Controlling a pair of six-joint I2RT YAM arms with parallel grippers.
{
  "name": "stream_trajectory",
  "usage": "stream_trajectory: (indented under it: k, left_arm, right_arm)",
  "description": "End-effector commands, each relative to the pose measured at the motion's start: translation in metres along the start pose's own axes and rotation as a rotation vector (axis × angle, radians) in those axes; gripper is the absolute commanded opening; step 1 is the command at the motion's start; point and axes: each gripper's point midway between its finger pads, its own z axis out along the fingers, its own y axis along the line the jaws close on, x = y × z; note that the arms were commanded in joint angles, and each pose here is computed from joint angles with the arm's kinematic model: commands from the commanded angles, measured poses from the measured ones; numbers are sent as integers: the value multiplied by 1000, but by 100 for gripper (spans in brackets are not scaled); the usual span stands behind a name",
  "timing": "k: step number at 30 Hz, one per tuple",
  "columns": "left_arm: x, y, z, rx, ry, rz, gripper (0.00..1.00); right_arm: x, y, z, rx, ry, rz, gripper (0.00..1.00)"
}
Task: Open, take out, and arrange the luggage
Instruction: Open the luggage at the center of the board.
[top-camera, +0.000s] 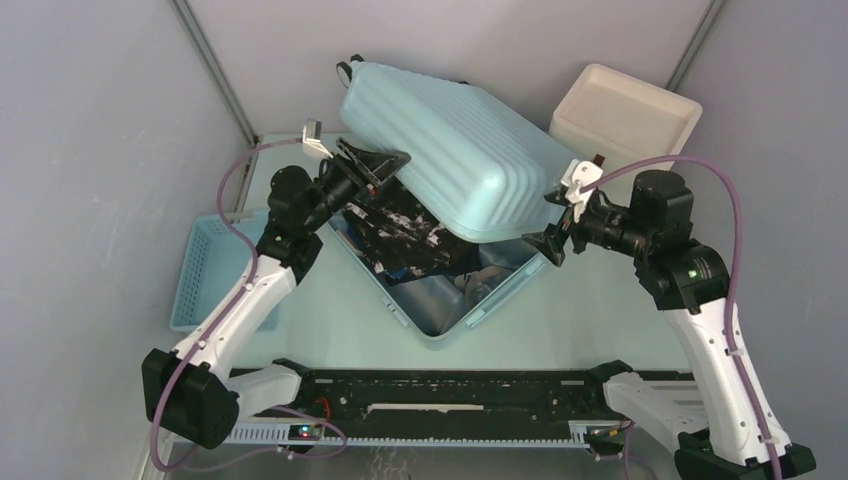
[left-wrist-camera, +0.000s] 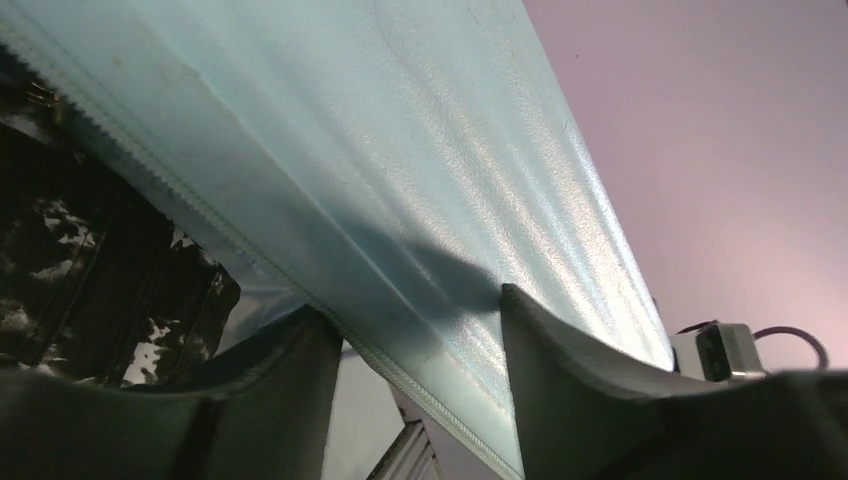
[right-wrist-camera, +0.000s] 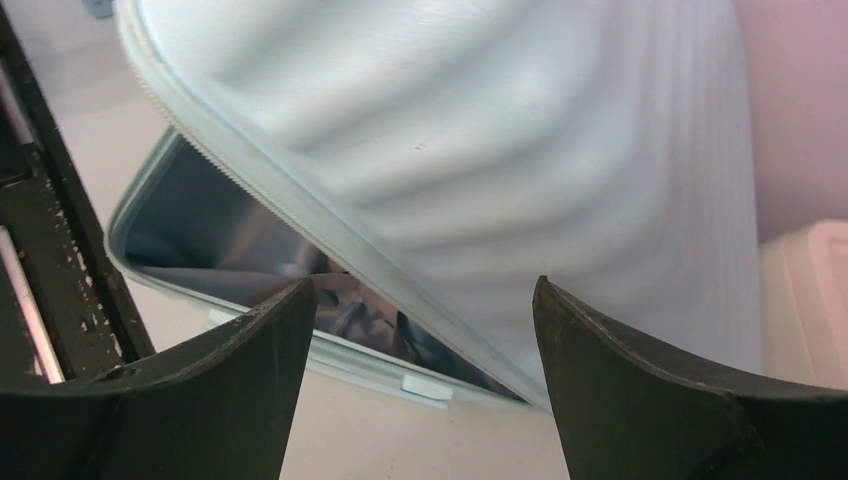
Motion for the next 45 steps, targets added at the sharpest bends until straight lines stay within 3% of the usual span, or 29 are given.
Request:
stream_trajectory:
  k: [1,7,13,19,25,32,45]
  left_arm:
    - [-19,-39,0,81,-65,15,55]
    - [-27,-41,-8,77,-122,-6,2]
    - [-35,-53,-15,117,-171,1,0]
    - [-39,-62,-20,156,-201,14,0]
    - [-42,-69,-33,185,-246,47,0]
    - [-44,-71,-46,186,-279,86,0]
    - [-65,-71,-95,72,-446,190,0]
  right_arm:
    - [-13,-15,-17,75,-52,21,88]
    - [20,-29,-28,150,-14,95,89]
    - [61,-44,-43,254,-21,306,88]
    - [102,-54,-54,250,-87,598,84]
    - [153,-79,-43,352,0,784,82]
    - [162,-120,-15,440,24,731,77]
    - [92,-126,86,244,-4,548,68]
